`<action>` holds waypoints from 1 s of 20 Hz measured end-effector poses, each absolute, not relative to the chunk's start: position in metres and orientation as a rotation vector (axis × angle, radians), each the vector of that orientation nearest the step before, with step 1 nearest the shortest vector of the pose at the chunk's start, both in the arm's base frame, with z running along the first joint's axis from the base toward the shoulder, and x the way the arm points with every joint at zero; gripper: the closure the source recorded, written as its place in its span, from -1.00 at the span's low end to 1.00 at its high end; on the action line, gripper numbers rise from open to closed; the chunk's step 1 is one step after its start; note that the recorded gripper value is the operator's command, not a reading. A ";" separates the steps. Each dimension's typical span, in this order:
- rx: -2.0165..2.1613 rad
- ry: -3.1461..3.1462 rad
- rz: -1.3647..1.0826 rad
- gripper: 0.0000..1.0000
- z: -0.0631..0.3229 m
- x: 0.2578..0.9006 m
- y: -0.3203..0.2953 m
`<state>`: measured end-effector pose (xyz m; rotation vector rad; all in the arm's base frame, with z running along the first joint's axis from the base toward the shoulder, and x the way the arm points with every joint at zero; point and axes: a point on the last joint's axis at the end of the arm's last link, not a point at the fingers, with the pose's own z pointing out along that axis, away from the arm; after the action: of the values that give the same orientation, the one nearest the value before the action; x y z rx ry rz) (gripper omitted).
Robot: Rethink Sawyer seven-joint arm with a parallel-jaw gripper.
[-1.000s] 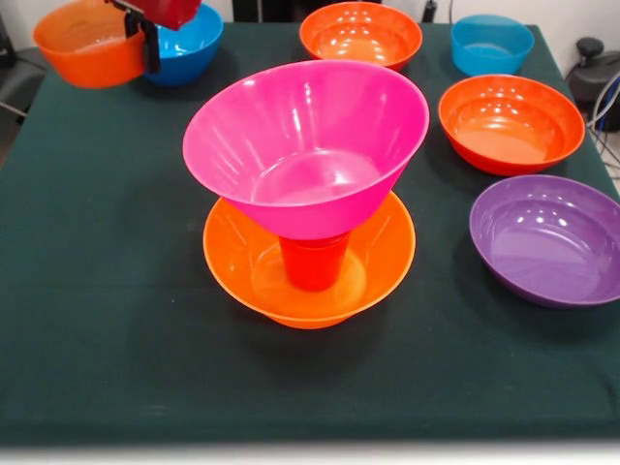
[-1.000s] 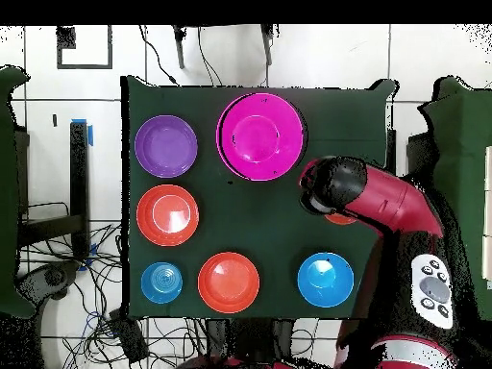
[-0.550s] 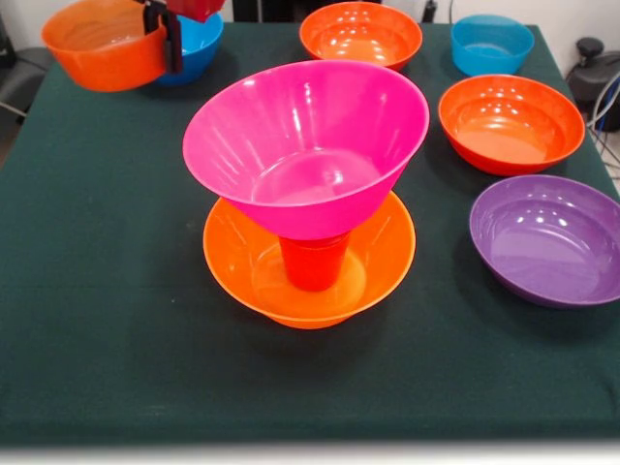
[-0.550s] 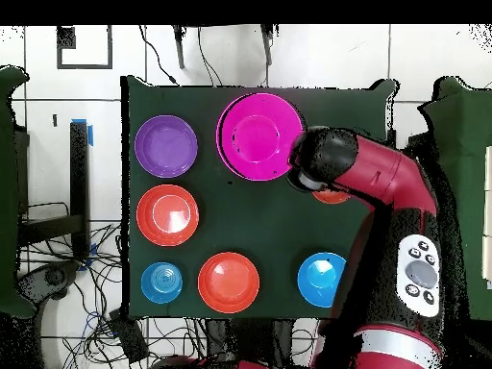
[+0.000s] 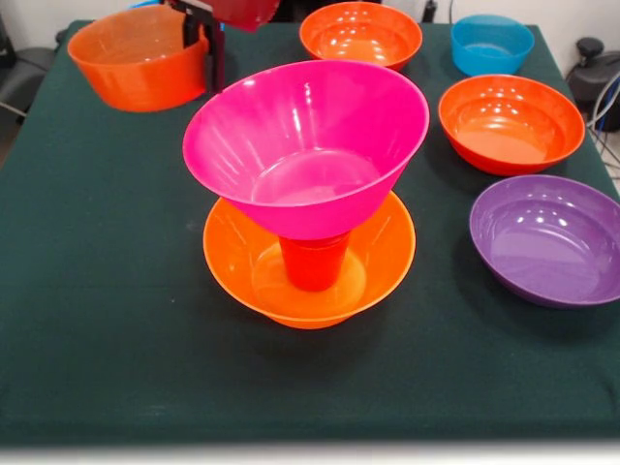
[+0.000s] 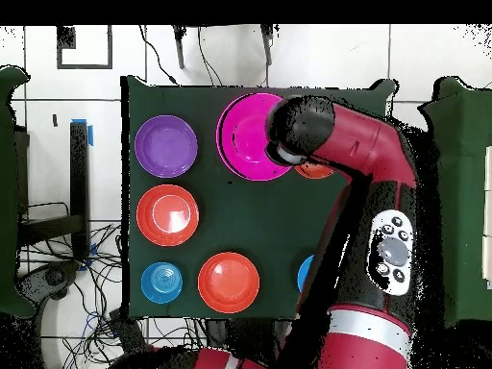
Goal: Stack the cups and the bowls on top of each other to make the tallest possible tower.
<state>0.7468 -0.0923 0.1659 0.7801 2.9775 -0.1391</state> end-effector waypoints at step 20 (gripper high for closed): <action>0.799 2.968 -0.171 1.00 0.181 0.773 -0.065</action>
<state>0.7726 -0.0654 0.1814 0.7992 2.9683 -0.1708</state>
